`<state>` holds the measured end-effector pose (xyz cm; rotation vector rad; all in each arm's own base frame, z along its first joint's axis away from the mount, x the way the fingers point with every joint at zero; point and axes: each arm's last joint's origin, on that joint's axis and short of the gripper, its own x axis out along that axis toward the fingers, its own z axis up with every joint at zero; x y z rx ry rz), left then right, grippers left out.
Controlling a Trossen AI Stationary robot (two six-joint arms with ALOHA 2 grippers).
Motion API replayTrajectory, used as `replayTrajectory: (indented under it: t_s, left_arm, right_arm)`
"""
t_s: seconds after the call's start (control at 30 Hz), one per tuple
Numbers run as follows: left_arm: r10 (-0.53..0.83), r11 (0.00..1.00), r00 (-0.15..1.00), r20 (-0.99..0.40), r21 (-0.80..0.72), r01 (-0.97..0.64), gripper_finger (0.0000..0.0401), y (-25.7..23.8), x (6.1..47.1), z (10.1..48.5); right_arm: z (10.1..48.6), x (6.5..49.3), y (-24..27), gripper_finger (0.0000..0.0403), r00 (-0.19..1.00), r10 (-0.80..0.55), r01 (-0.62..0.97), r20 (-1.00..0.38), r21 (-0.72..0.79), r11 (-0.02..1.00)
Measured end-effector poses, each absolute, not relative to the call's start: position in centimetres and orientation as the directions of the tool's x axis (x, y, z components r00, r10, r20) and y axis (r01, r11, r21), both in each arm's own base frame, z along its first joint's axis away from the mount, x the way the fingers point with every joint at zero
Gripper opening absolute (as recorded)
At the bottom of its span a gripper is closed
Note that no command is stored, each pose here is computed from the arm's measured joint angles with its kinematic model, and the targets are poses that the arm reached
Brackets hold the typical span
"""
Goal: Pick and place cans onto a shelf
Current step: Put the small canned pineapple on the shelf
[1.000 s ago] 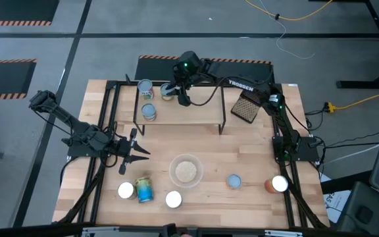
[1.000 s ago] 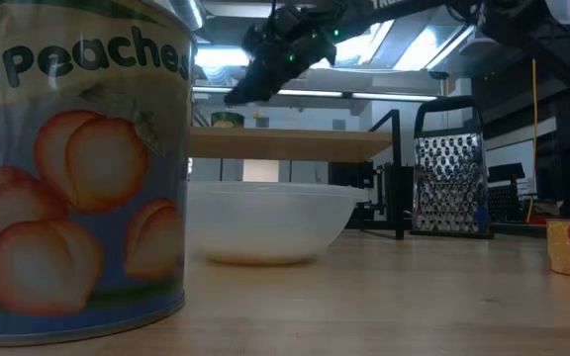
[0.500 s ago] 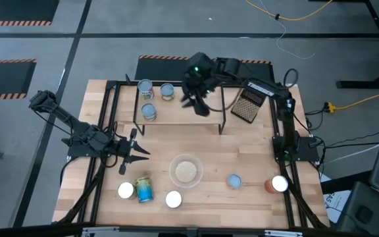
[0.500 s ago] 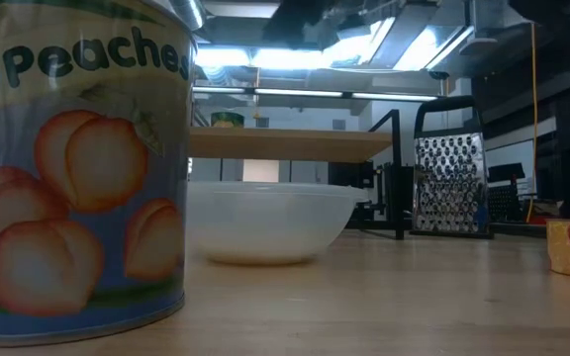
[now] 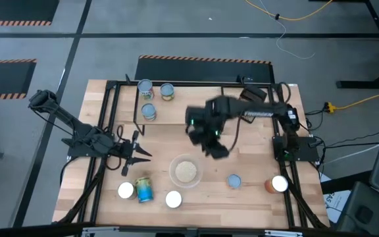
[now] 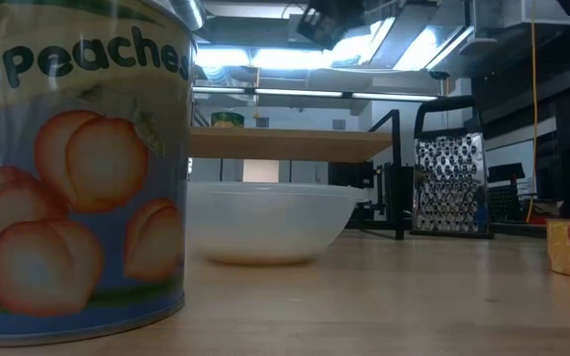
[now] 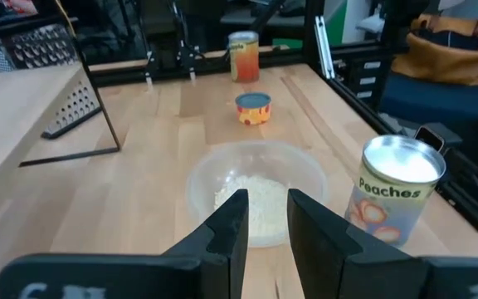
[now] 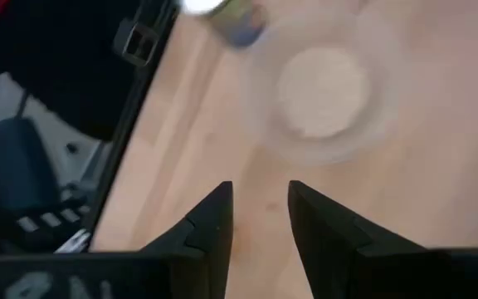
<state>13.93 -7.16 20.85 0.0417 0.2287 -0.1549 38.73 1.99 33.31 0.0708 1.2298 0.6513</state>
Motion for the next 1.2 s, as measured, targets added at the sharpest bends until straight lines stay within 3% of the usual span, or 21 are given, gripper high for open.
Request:
replayTrajectory:
  t_s: [0.2,0.37,0.5,0.77,0.97,1.2]
  left_arm:
    - [-0.144,0.987,0.956,-0.257,0.035,0.158,0.0079,-7.3,14.2,20.4]
    - [-0.143,0.987,0.955,-0.260,0.035,0.158,0.0079,-7.4,14.3,20.4]
    - [-0.144,0.987,0.956,-0.254,0.033,0.158,0.0079,-7.4,14.3,20.4]
    - [-0.145,0.987,0.957,-0.252,0.032,0.158,0.0079,-7.4,14.3,20.4]
    - [-0.145,0.987,0.957,-0.251,0.031,0.157,0.0079,-7.4,14.3,20.5]
    - [-0.145,0.987,0.957,-0.251,0.032,0.158,0.0079,-7.4,14.3,20.5]
  right_arm:
    - [30.2,36.3,6.7,0.0122,0.126,0.502,-0.382,-0.856,0.425,0.821]
    - [28.4,32.4,9.4,0.0122,0.211,0.379,-0.280,-0.901,0.316,0.907]
    - [26.9,29.4,11.2,0.0122,0.253,0.358,-0.236,-0.899,0.302,0.924]
    - [22.4,25.7,13.4,0.0122,0.126,0.352,-0.126,-0.928,0.337,0.933]
    - [20.1,24.1,13.8,0.0122,0.054,0.324,-0.194,-0.944,0.309,0.931]
    - [18.9,23.3,13.9,0.0122,0.033,0.303,-0.404,-0.952,0.265,0.875]
